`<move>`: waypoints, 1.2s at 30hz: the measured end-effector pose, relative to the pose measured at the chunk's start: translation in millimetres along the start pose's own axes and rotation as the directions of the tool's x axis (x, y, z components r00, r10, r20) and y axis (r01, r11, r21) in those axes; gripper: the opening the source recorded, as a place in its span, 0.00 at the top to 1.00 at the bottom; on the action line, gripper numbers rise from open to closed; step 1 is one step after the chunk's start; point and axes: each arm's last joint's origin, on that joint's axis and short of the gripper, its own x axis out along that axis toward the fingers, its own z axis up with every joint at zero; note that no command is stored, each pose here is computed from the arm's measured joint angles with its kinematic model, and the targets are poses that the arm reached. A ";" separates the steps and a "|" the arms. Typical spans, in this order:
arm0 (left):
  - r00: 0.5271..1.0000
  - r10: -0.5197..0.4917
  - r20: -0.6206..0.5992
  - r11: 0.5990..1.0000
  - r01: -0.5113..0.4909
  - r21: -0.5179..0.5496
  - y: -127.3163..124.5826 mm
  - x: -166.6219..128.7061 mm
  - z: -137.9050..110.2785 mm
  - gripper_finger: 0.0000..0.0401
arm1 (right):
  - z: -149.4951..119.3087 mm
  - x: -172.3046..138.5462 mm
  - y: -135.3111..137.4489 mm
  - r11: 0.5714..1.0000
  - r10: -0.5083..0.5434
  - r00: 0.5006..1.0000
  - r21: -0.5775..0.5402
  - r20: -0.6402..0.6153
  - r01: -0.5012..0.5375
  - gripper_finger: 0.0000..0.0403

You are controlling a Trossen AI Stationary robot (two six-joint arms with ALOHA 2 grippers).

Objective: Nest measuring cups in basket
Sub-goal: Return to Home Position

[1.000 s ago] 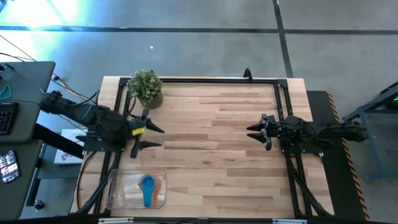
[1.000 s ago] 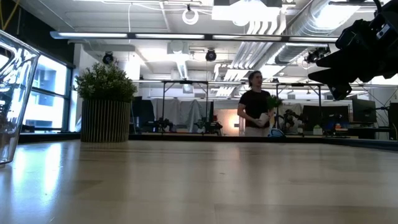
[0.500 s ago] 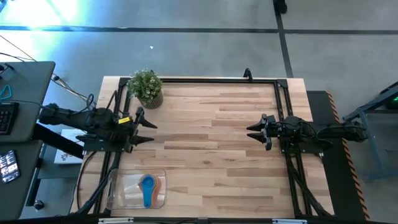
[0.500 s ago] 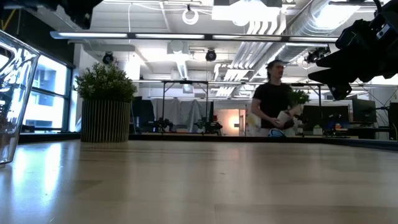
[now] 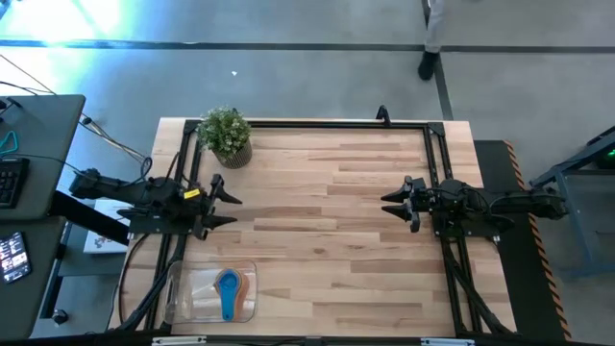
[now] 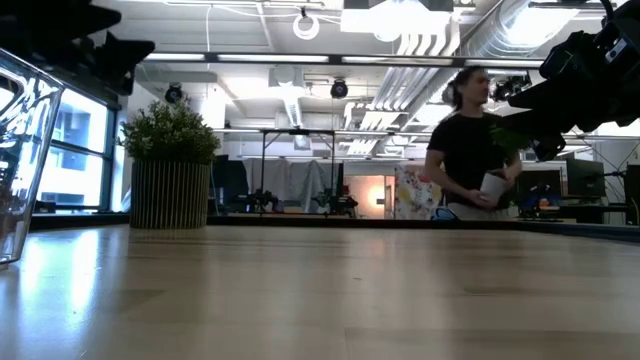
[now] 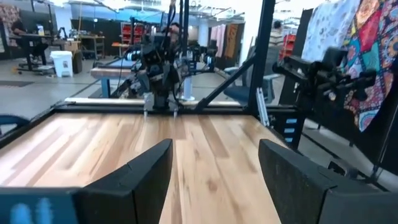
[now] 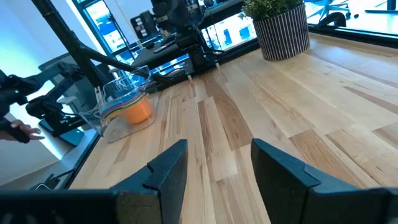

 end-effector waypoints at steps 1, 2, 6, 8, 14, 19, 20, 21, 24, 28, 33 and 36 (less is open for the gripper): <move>1.000 0.003 -0.007 1.000 -0.003 0.000 0.3 -0.1 -3.7 0.43 | 0.1 0.0 0.0 1.000 0.000 1.000 0.000 0.001 0.000 0.58; 1.000 0.007 -0.012 1.000 -0.007 0.001 0.5 -0.1 -7.0 0.43 | 0.1 0.0 0.0 1.000 0.000 1.000 0.000 0.000 0.000 0.58; 0.999 0.022 -0.045 1.000 -0.022 0.003 1.5 0.7 -20.9 0.43 | 0.1 0.0 0.1 1.000 0.000 1.000 0.000 0.001 0.000 0.58; 0.998 0.030 -0.060 1.000 -0.030 0.001 2.0 1.1 -26.9 0.43 | 0.0 0.0 0.0 1.000 0.000 1.000 0.000 0.000 0.000 0.58; 0.991 0.082 -0.103 0.995 -0.076 0.061 3.7 0.8 -31.1 0.43 | 0.0 0.0 0.0 1.000 0.000 1.000 0.000 0.000 0.000 0.58; 0.984 0.138 -0.116 0.984 -0.123 0.129 5.3 1.3 -32.6 0.43 | 0.1 0.0 0.0 1.000 0.000 1.000 0.000 0.001 0.000 0.58; 0.984 0.139 -0.115 0.984 -0.125 0.125 5.3 1.3 -32.5 0.43 | 0.0 0.0 0.0 1.000 0.000 1.000 0.000 0.000 0.000 0.58; 0.984 0.139 -0.114 0.984 -0.124 0.125 5.3 1.3 -32.3 0.43 | 0.0 0.0 0.0 1.000 0.000 1.000 0.000 0.000 0.000 0.58; 0.984 0.138 -0.114 0.984 -0.124 0.125 5.3 1.3 -32.3 0.43 | 0.1 0.0 0.0 1.000 0.000 1.000 0.000 0.001 0.000 0.58; 0.984 0.138 -0.115 0.984 -0.124 0.126 5.3 1.3 -32.5 0.43 | 0.1 0.0 0.1 1.000 0.000 1.000 0.000 0.001 0.000 0.58; 0.984 0.138 -0.115 0.984 -0.123 0.126 5.3 1.3 -32.3 0.43 | 0.0 0.0 0.0 1.000 0.000 1.000 0.000 0.000 0.000 0.58; 0.984 0.138 -0.115 0.984 -0.123 0.126 5.3 1.3 -32.3 0.43 | 0.1 0.0 0.0 1.000 0.000 1.000 0.000 0.001 0.000 0.58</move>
